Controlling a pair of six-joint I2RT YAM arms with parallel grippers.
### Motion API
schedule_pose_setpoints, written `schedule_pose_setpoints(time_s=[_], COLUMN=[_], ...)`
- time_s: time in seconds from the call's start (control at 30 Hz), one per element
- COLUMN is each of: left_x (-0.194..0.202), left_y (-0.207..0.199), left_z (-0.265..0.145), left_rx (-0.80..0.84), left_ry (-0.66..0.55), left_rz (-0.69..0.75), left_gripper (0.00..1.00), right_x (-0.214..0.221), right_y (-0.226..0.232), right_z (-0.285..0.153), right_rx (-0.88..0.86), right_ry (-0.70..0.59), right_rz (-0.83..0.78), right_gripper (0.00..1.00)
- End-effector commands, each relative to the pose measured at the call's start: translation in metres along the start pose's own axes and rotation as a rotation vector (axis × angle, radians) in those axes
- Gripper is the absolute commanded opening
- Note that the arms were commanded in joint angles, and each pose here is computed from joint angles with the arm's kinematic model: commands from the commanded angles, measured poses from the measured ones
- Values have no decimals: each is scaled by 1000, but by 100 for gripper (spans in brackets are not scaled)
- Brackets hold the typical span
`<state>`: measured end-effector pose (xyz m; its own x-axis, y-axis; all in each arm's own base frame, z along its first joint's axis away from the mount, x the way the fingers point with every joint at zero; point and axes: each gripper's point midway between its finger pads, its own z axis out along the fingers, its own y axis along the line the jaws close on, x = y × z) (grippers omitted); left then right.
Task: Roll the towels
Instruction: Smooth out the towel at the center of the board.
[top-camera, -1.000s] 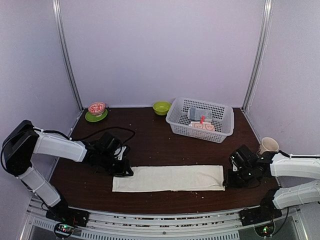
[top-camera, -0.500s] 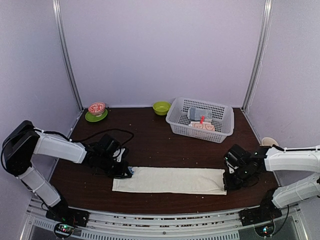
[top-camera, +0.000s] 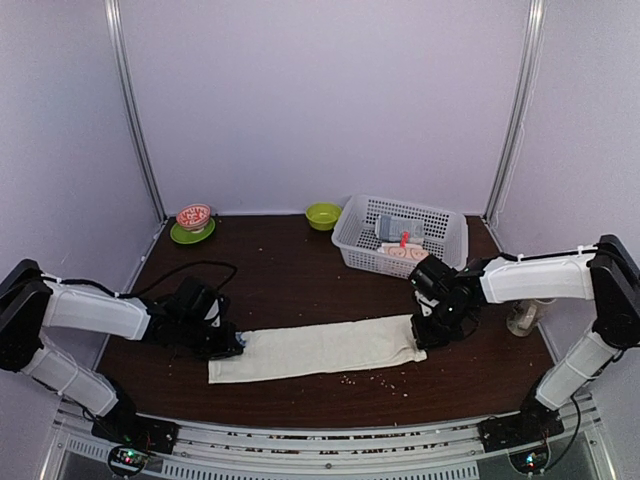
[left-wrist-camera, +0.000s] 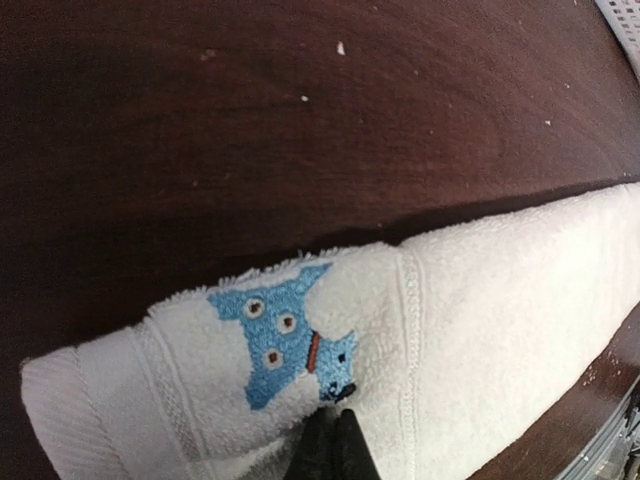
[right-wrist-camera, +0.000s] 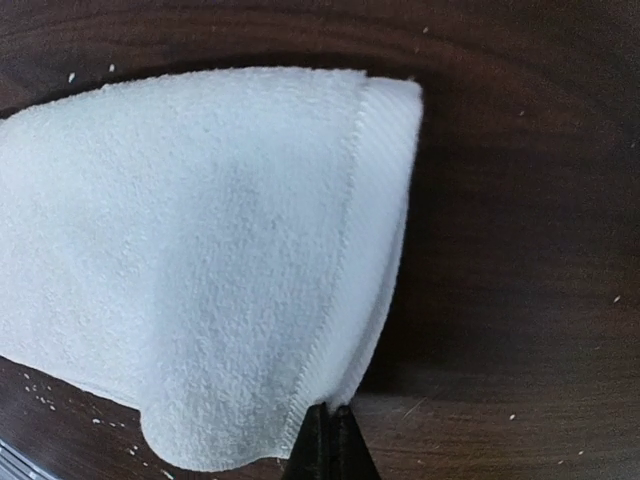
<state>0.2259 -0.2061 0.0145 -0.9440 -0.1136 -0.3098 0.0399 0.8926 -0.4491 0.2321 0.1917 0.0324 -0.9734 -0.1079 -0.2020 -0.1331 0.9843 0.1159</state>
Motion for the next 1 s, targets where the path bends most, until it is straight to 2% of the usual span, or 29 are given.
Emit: schedule_pose_setpoints(time_s=[0.0, 0.13, 0.27, 0.33, 0.43, 0.57, 0.77, 0.97], left_x=[28, 17, 7, 1, -7, -18, -28, -34], left_y=[60, 48, 30, 20, 3, -20, -39, -41], left_z=[0, 5, 5, 0, -10, -25, -41, -46], left_rx=[-238, -219, -175, -147, -92, -20, 45, 54], left_ry=[71, 76, 89, 89, 82, 55, 26, -14], left_rz=[-78, -65, -6, 25, 58, 88, 107, 111], left_gripper=[0, 0, 2, 16, 38, 52, 56, 57], right_x=[-9, -7, -15, -25, -38, -53, -60, -40], right_y=[-36, -54, -48, -44, -32, -19, 4, 10], right_z=[1, 9, -6, -22, -39, -39, -23, -22], right_rx=[118, 142, 108, 85, 15, -34, -133, -159], right_ry=[-5, 23, -25, -79, -146, -172, -146, -125], right_rz=[-9, 47, 67, 86, 115, 143, 170, 167], right_gripper=[0, 1, 36, 44, 45, 40, 34, 34])
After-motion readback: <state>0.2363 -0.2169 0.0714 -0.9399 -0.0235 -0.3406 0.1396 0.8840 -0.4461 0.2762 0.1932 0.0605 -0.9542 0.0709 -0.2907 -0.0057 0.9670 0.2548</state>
